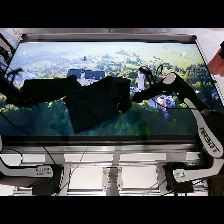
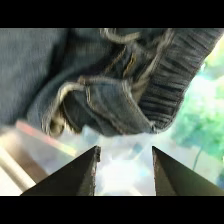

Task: Fold the clothes and pants, and hang the long-sleeved shirts on hangers.

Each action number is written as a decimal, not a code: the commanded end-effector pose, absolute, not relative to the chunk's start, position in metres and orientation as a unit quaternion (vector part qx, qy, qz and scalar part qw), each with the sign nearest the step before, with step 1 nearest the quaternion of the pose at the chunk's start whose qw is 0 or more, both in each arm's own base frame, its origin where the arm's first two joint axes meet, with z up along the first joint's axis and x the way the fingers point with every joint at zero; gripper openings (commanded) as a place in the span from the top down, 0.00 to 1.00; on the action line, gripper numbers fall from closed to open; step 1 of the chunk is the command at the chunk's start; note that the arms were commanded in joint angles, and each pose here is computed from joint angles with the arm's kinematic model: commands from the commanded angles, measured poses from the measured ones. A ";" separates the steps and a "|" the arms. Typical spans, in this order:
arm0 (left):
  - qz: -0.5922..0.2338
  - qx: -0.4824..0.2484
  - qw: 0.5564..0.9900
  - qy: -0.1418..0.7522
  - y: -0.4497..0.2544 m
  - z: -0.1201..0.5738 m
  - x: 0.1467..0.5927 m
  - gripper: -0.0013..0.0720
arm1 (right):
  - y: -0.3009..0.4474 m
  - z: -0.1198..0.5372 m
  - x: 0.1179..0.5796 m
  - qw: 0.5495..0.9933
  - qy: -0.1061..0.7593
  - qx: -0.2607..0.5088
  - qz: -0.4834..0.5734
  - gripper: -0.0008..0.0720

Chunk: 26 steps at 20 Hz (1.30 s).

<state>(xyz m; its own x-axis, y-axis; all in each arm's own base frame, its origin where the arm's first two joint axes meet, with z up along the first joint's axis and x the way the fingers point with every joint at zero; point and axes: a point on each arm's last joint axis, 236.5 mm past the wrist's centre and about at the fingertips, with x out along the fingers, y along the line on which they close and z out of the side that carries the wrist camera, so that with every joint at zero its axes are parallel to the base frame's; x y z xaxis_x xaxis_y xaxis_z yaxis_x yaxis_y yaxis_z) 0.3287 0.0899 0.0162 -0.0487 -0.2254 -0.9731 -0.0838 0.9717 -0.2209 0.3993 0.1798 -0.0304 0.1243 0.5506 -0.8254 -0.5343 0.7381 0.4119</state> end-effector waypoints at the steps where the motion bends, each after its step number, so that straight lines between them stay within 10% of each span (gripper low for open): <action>1: -0.087 -0.151 0.636 0.752 0.057 -0.016 0.289 0.48 | 0.180 -0.053 0.394 0.710 0.559 -0.021 0.427 0.47; 26: -0.163 -0.232 0.658 0.698 -0.009 -0.042 0.274 0.48 | 0.197 -0.051 0.422 0.709 0.493 -0.095 0.495 0.47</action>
